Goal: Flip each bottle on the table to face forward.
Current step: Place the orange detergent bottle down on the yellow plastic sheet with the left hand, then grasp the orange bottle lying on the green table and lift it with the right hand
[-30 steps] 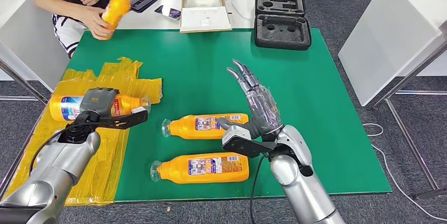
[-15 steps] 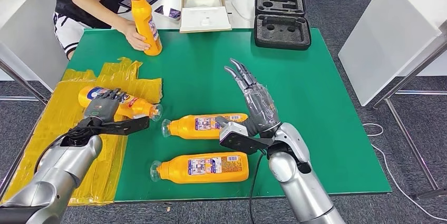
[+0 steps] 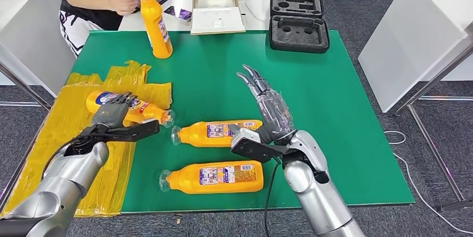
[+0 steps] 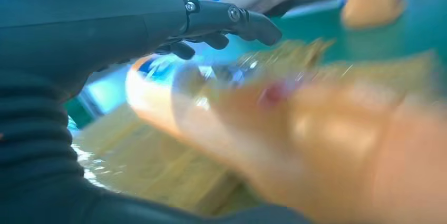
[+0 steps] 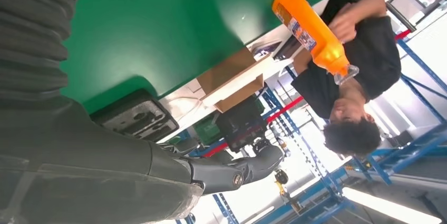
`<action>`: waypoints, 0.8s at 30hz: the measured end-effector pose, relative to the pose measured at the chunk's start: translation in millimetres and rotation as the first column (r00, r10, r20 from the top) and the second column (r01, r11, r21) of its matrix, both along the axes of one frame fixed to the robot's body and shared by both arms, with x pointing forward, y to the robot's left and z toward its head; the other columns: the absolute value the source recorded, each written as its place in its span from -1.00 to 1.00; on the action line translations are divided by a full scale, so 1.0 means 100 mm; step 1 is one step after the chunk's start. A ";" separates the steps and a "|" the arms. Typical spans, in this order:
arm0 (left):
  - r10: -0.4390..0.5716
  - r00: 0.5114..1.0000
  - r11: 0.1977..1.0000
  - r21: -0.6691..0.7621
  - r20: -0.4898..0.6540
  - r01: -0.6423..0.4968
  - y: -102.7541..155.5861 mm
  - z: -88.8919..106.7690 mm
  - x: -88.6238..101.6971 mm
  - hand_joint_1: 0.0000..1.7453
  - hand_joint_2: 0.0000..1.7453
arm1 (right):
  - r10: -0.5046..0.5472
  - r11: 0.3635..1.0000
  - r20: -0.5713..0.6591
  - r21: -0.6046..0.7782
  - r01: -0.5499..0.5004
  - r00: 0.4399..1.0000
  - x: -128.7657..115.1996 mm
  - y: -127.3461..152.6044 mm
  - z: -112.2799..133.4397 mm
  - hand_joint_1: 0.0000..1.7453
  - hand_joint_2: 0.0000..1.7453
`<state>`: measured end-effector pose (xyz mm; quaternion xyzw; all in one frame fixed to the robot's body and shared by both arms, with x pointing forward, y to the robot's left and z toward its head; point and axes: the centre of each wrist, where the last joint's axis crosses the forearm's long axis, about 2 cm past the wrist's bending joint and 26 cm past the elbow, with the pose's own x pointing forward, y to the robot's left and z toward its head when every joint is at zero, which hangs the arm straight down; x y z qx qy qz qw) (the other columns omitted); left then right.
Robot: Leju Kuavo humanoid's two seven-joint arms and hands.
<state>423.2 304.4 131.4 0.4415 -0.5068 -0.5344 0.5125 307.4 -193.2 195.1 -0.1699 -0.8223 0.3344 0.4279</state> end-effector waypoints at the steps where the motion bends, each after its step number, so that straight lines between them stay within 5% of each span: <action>1: -0.007 0.999 0.999 -0.033 0.036 0.008 -0.01 0.03 0.01 -1.00 -1.00 | -0.007 1.000 -0.002 -0.008 0.007 1.000 0.00 0.00 0.00 -1.00 1.00; 4: 0.007 0.986 0.990 -0.140 0.166 0.017 -0.06 0.19 0.03 -1.00 -1.00 | -0.039 0.998 -0.006 -0.042 0.038 0.999 0.00 -0.03 -0.02 -1.00 1.00; 8: 0.090 0.931 0.946 -0.322 0.354 0.031 -0.12 0.53 -0.03 -1.00 1.00 | -0.079 0.994 -0.015 -0.080 0.077 0.997 -0.03 -0.05 -0.09 -1.00 1.00; 17: 0.161 0.786 0.875 -0.455 0.597 0.167 -0.12 0.99 -0.31 -1.00 1.00 | -0.148 0.977 -0.036 -0.159 0.141 0.988 -0.07 -0.06 -0.18 -1.00 1.00; 24: 0.165 0.768 0.828 -0.510 0.619 0.233 -0.21 0.98 -0.47 -1.00 1.00 | -0.178 0.943 -0.070 -0.297 0.149 0.982 -0.05 -0.06 -0.24 -1.00 1.00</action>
